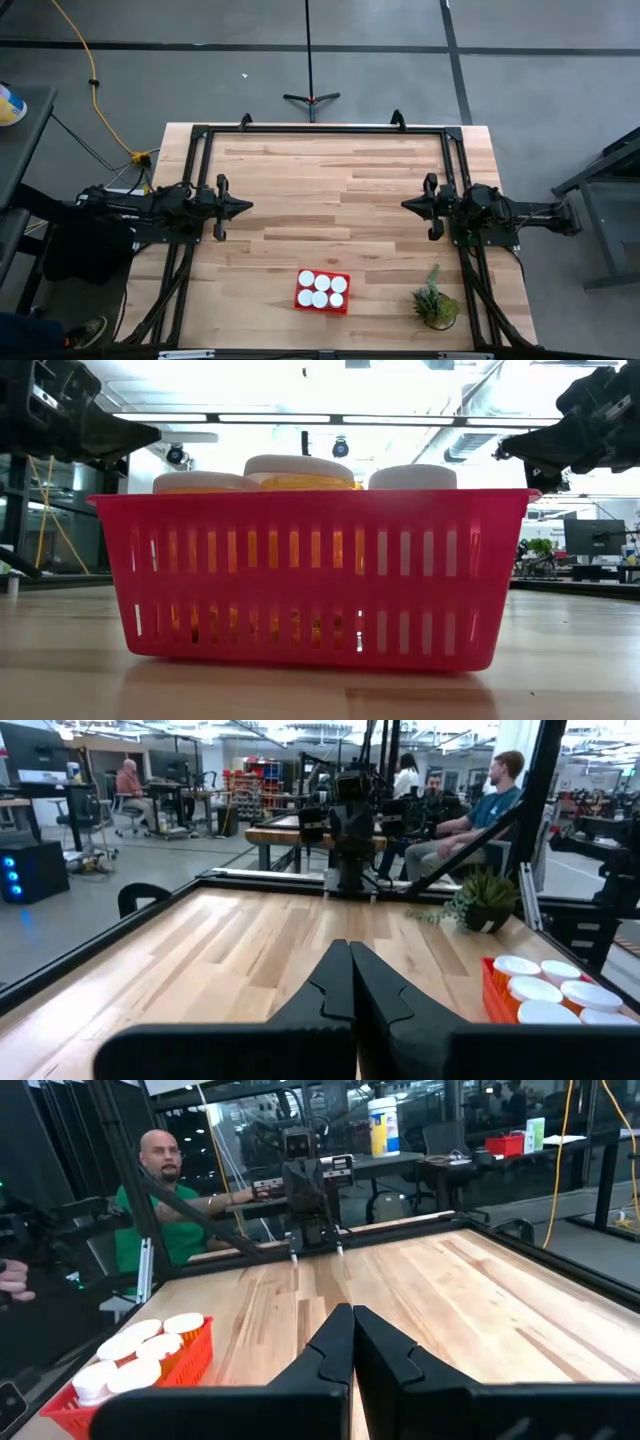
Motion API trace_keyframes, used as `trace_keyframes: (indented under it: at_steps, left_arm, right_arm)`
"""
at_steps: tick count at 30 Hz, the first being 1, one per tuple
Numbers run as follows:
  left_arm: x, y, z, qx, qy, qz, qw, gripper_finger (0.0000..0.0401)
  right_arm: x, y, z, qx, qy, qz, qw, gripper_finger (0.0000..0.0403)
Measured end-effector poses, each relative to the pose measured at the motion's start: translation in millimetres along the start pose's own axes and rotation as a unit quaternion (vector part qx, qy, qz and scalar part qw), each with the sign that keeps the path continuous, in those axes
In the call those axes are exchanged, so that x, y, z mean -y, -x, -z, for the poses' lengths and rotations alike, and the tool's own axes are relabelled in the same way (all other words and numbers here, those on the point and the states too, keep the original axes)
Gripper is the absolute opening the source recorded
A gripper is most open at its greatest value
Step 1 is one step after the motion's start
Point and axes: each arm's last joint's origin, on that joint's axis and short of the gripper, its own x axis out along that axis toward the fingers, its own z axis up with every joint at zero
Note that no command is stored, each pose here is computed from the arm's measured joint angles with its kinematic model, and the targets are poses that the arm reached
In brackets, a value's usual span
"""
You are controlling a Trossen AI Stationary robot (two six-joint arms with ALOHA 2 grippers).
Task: Pick and place pill bottles into a basket
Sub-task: Return to Home Position
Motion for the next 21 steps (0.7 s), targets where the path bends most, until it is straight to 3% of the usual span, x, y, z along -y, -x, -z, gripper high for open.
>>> trace_keyframes:
  at_steps: [5,14,21]
  left_arm:
    - [0.0,0.0,0.1,0.000,-0.010,0.001,1.000,0.0040]
    - [0.1,0.0,0.2,0.000,-0.026,0.002,1.000,0.0030]
    - [0.1,-0.1,0.4,0.000,-0.026,0.002,1.000,0.0084]
  right_arm:
    - [0.6,0.0,0.0,0.002,0.000,0.010,1.000,0.0000]
    - [0.8,0.0,0.1,0.001,-0.002,0.012,1.000,0.0000]
    - [0.4,-0.1,0.5,-0.001,-0.001,0.005,1.000,0.0000]
